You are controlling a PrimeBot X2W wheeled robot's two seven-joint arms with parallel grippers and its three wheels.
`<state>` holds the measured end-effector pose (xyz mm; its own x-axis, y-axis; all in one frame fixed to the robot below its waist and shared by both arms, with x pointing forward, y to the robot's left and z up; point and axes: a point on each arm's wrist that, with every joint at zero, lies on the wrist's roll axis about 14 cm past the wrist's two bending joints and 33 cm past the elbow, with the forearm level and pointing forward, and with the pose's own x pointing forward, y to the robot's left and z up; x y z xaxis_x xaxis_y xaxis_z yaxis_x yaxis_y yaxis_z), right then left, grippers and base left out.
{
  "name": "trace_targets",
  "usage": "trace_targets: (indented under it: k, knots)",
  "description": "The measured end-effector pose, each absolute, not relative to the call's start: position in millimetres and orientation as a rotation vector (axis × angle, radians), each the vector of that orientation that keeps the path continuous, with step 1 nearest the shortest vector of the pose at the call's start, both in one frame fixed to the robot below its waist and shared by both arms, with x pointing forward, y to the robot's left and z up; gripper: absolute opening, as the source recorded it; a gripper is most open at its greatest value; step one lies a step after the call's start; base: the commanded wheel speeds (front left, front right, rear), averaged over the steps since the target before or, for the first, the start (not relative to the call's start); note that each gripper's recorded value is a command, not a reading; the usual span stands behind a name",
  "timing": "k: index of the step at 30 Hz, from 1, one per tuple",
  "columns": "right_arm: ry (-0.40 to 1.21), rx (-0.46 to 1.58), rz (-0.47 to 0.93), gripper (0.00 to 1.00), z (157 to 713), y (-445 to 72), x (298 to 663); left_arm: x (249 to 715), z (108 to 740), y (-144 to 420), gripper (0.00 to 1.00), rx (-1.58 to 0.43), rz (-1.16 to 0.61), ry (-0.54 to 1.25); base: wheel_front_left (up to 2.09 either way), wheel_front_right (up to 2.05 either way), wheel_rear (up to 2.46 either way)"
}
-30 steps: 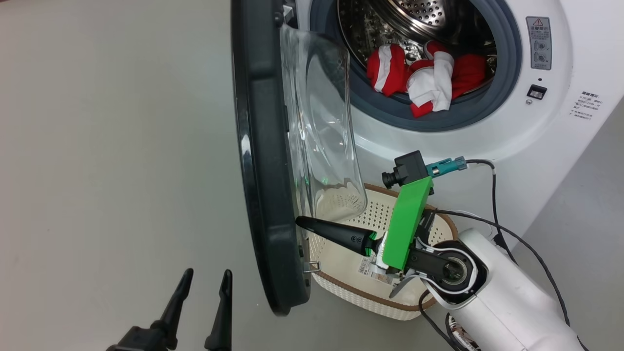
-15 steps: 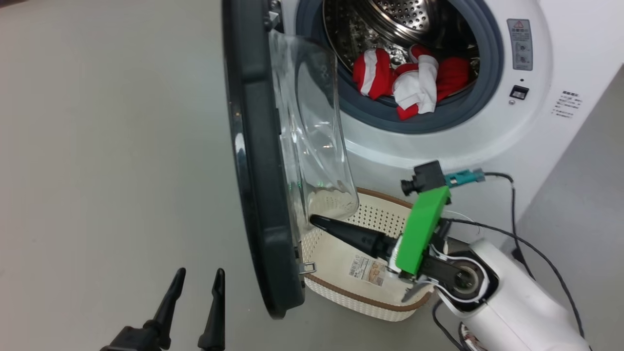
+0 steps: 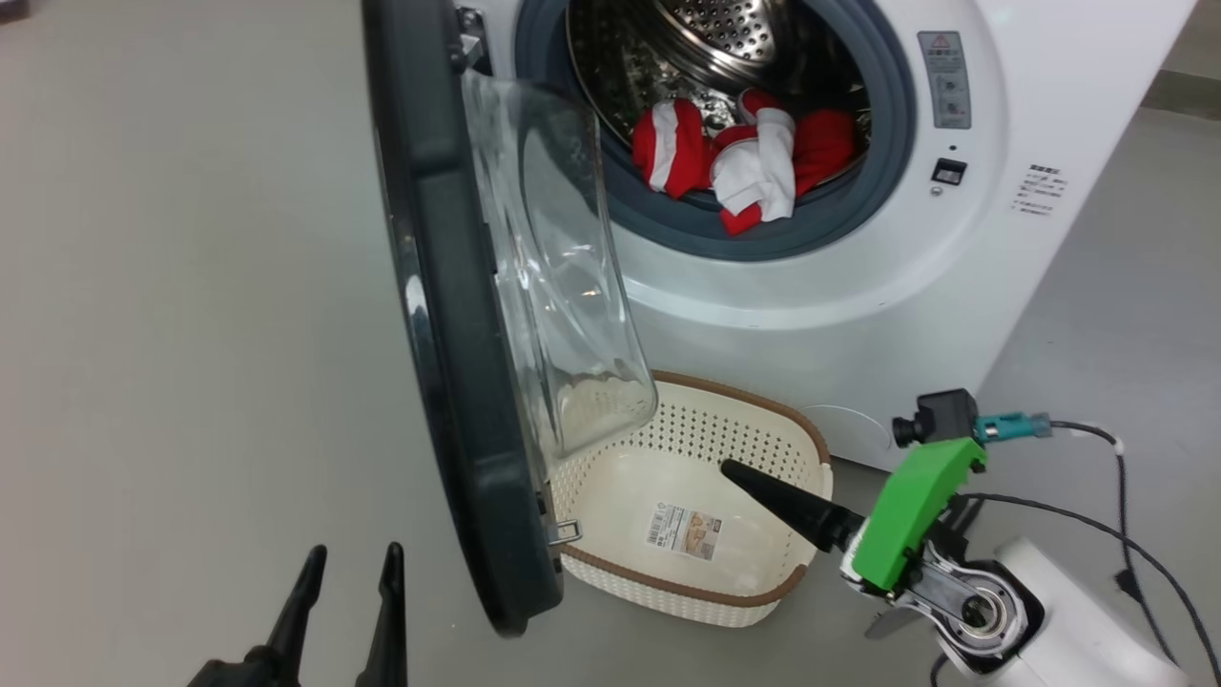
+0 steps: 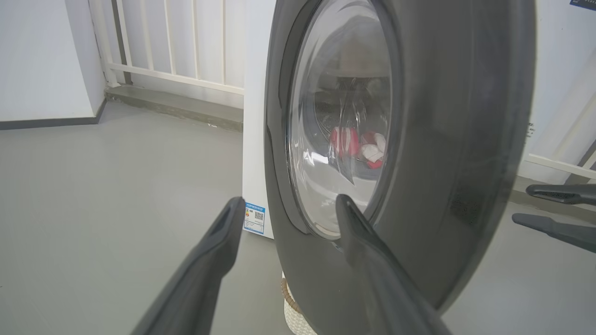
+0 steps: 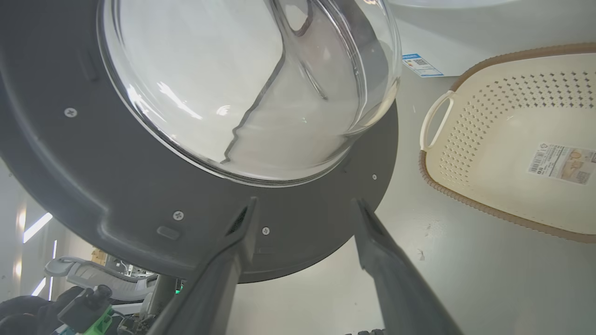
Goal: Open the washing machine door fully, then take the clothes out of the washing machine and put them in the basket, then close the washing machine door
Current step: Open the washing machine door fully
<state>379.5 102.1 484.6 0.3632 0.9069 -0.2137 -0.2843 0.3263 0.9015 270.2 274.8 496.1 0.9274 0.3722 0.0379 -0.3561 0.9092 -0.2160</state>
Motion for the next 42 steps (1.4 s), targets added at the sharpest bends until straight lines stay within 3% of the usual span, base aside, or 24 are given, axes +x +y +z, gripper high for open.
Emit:
trace_targets:
  k: [17, 27, 34, 42]
  knots:
    - [0.653, 0.786, 0.68, 1.0, 452.8, 32.3, 389.4, 275.4, 493.7, 269.2, 1.0, -0.208, 0.341, -0.075, 0.0, 0.0, 0.0]
    - [0.461, 0.616, 0.639, 1.0, 448.5, 8.5, 391.3, 279.2, 494.5, 265.1, 1.0, -0.204, 0.318, -0.077, 0.0, 0.0, 0.0]
    - [0.417, 0.505, 0.652, 1.0, 439.4, 2.0, 388.8, 279.5, 490.4, 265.9, 1.0, -0.201, 0.317, -0.063, 0.0, 0.0, 0.0]
    - [0.275, 0.381, 0.663, 1.0, 460.3, -4.7, 405.3, 281.1, 489.0, 267.2, 1.0, -0.198, 0.319, -0.057, 0.0, 0.0, 0.0]
